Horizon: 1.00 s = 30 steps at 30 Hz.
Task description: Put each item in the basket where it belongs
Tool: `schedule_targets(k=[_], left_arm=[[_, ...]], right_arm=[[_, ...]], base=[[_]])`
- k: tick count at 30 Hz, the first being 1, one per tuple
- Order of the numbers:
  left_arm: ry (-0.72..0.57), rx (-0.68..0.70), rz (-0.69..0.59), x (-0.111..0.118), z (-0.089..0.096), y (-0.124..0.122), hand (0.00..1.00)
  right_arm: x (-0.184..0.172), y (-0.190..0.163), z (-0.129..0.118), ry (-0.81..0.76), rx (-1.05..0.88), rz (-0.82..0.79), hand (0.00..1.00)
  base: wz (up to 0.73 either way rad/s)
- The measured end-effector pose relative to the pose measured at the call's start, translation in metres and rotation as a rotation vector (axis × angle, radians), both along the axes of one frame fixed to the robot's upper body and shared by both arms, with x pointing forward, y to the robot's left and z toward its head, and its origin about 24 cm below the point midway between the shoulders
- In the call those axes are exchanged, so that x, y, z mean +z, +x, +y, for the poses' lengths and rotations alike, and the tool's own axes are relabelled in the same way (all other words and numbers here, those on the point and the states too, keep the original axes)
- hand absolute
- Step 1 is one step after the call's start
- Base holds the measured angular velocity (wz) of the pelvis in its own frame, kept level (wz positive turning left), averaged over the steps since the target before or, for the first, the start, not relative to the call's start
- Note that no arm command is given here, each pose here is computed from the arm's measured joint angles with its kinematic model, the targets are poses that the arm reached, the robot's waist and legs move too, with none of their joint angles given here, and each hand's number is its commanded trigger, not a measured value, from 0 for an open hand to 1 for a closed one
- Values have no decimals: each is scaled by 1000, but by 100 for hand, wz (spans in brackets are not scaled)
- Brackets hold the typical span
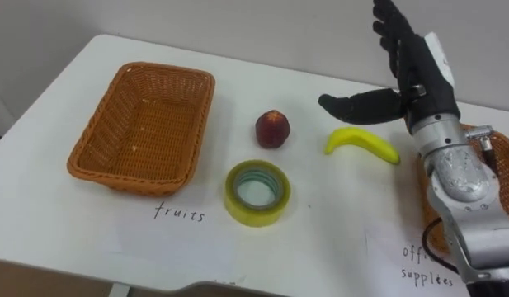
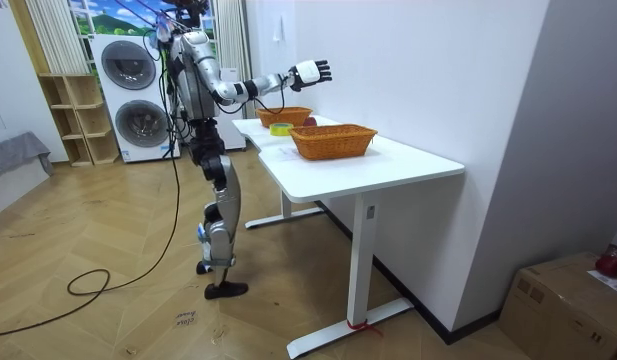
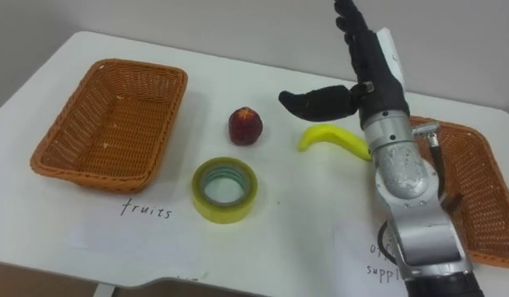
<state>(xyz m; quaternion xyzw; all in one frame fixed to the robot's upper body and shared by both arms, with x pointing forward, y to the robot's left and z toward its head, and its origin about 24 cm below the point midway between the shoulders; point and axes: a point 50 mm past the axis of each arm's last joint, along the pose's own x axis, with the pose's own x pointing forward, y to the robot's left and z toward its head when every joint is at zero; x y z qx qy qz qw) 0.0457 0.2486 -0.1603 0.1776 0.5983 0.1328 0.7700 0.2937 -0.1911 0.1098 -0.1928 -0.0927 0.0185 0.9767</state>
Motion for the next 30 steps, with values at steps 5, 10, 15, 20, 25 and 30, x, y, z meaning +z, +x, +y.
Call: schedule_targets(k=[5,10,15,20,25,30], left_arm=[[5,0,-20,0,-3,5,0],[5,-24,-28,0,-5,10,0],[8,-60,-34,1,-6,14,0],[8,-64,-47,2,-7,17,0],[12,-64,-53,3,-7,18,0],[11,-65,-53,3,-7,19,0]], right_arm=[[-4,1,-1,-3,-5,19,0],[-14,1,6,-42,14,53,0],[-19,0,18,-52,76,78,0],[-22,0,26,-98,103,85,0],[-24,-1,34,-117,123,87,0],[-26,-2,38,-122,140,93,0]], base=[[0],[0],[0],[0],[0],[0]])
